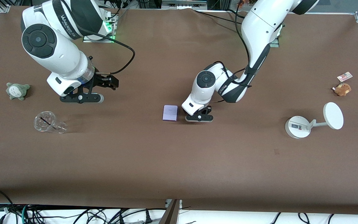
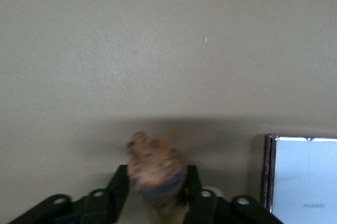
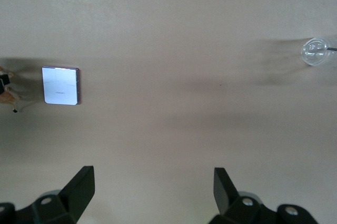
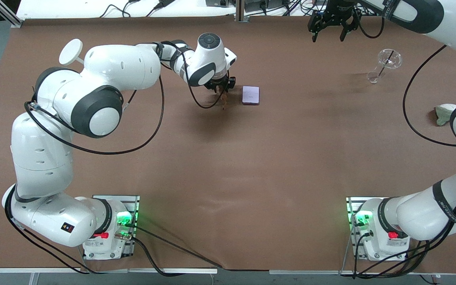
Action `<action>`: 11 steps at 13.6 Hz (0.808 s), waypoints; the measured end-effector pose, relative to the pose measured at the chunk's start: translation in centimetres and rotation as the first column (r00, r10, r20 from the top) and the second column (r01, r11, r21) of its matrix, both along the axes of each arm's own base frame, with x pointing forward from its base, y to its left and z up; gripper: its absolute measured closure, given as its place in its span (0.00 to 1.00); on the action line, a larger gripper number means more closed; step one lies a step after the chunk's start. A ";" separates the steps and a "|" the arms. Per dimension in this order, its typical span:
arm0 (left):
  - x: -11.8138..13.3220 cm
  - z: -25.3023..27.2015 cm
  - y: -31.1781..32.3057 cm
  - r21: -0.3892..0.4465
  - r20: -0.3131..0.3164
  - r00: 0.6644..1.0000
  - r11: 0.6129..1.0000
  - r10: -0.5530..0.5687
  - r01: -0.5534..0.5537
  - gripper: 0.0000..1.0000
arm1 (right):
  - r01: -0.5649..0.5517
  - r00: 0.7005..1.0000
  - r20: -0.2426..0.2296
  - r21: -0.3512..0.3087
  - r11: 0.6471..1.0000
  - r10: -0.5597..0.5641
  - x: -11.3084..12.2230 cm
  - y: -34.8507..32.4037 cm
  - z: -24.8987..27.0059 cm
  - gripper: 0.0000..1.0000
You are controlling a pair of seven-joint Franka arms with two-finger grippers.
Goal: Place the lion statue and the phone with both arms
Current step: 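Carry the lion toward the lamp while the right gripper reaches the phone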
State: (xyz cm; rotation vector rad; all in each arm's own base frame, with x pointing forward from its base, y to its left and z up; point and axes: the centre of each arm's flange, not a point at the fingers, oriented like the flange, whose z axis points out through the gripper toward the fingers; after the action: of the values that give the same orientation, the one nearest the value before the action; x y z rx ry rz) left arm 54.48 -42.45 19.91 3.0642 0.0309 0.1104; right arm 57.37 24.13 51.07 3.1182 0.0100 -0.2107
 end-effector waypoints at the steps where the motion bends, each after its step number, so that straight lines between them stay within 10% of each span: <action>1: 0.6 0.6 0.2 -0.002 0.008 1.000 1.000 0.009 -0.009 0.63 | 0.000 1.000 0.000 0.000 1.000 0.000 0.0 0.0 0.0 0.00; 11: 8.6 8.5 17.7 0.169 -0.073 0.963 0.955 0.261 -0.246 0.63 | -0.019 1.000 -0.022 -0.003 1.000 0.019 0.5 1.7 -2.8 0.00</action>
State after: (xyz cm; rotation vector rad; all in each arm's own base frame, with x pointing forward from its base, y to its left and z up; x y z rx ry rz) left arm 63.12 -24.73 28.39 3.2053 0.4432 -0.0188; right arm 57.84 25.83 48.23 3.1113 0.0401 -0.2438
